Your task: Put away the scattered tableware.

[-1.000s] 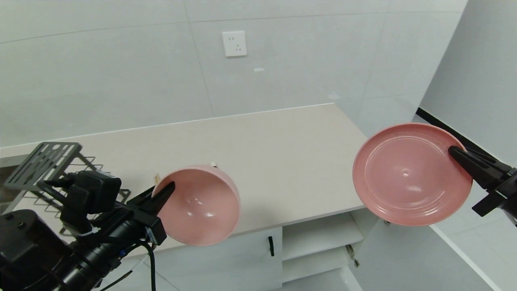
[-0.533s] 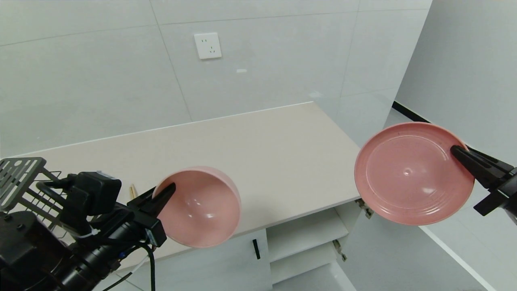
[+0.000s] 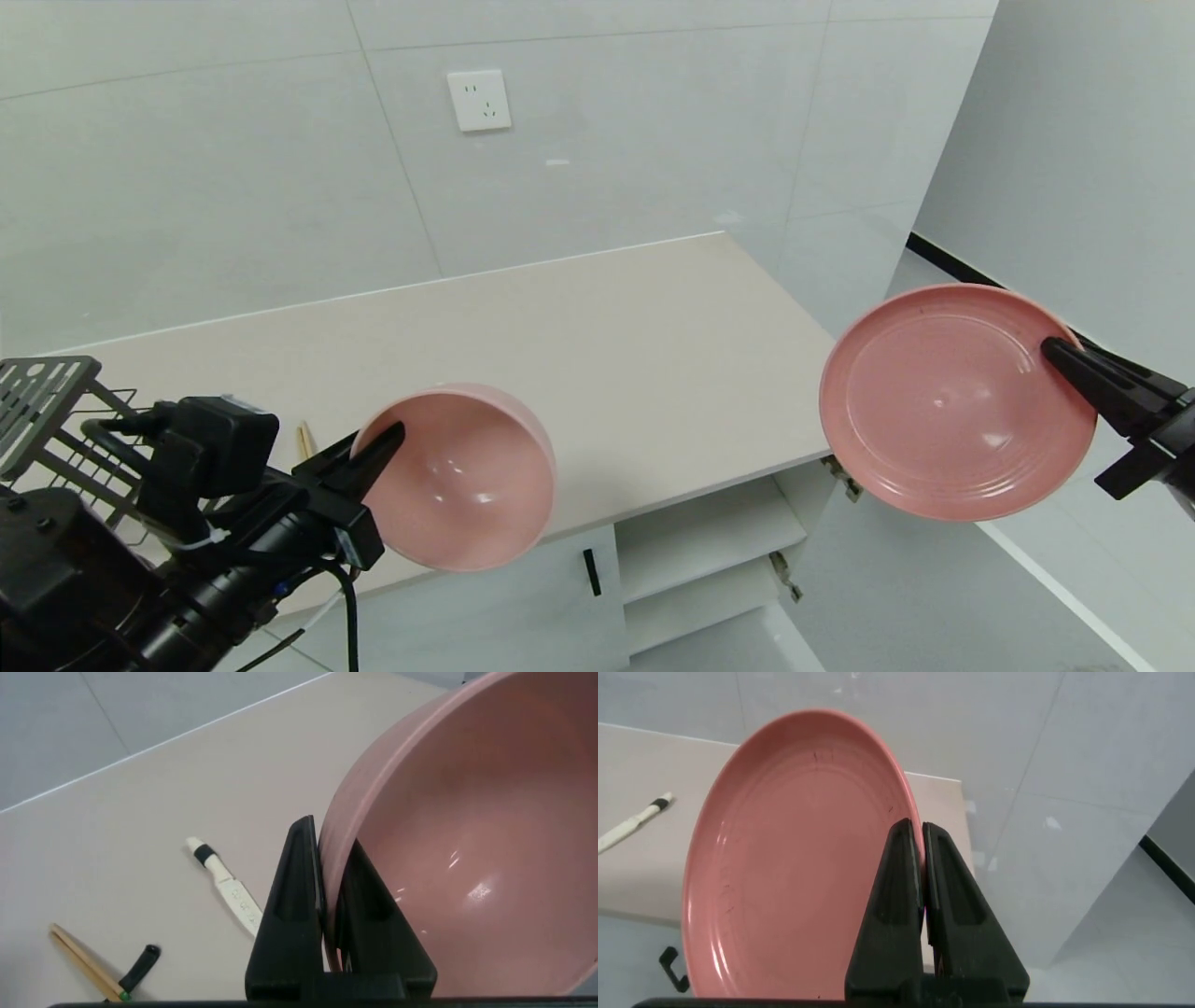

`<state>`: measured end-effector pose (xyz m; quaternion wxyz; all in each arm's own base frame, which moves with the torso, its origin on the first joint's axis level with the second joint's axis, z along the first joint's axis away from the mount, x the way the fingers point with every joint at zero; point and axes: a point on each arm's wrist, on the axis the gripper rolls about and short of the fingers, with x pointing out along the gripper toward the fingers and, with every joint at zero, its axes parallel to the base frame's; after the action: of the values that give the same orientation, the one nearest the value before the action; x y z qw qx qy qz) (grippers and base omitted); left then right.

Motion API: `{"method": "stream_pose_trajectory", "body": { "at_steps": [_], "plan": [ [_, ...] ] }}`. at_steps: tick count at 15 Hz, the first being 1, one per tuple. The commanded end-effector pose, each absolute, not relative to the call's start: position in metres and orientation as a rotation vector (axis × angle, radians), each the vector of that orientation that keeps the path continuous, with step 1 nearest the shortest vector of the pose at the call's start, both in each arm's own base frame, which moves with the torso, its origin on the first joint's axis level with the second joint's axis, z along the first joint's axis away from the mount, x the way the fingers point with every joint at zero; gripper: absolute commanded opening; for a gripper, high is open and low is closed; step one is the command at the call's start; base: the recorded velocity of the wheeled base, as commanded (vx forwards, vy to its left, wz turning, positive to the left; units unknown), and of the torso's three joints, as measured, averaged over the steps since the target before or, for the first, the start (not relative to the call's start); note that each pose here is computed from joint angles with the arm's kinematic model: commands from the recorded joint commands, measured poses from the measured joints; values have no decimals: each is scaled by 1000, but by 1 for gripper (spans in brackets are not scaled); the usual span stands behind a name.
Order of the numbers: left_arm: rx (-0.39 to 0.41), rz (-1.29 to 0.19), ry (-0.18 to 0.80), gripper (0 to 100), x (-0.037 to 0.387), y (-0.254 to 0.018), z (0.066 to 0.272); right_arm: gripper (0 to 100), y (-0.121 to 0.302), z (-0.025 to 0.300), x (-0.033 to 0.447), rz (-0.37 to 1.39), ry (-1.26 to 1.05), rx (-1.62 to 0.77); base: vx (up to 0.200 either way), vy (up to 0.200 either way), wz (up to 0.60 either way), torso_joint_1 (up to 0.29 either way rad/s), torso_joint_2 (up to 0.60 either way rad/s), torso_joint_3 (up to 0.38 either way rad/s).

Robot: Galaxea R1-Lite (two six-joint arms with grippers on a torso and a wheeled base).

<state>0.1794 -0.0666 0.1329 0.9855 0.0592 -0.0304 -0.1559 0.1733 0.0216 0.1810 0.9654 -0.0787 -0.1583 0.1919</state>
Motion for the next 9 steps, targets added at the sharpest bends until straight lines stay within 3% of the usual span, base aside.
{"method": "stream_pose_trajectory", "body": {
  "at_steps": [1, 5, 8, 9],
  "plan": [
    [119, -313, -63, 0, 179, -67, 133, 0, 22, 181, 173, 389, -323, -160, 0, 0, 0, -173, 344, 173],
    [120, -316, -60, 0, 178, -67, 132, 0, 22, 179, 173, 391, -314, -158, 0, 0, 0, -182, 378, 182],
    [120, -406, -53, 0, 169, -81, 130, 0, 22, 178, 173, 392, -306, -158, 0, 0, 0, -216, 429, 209],
    [117, -443, -65, 0, 165, -87, 132, 0, 22, 178, 173, 392, -306, -158, -200, 0, 0, -271, 535, 256]
  ]
}}
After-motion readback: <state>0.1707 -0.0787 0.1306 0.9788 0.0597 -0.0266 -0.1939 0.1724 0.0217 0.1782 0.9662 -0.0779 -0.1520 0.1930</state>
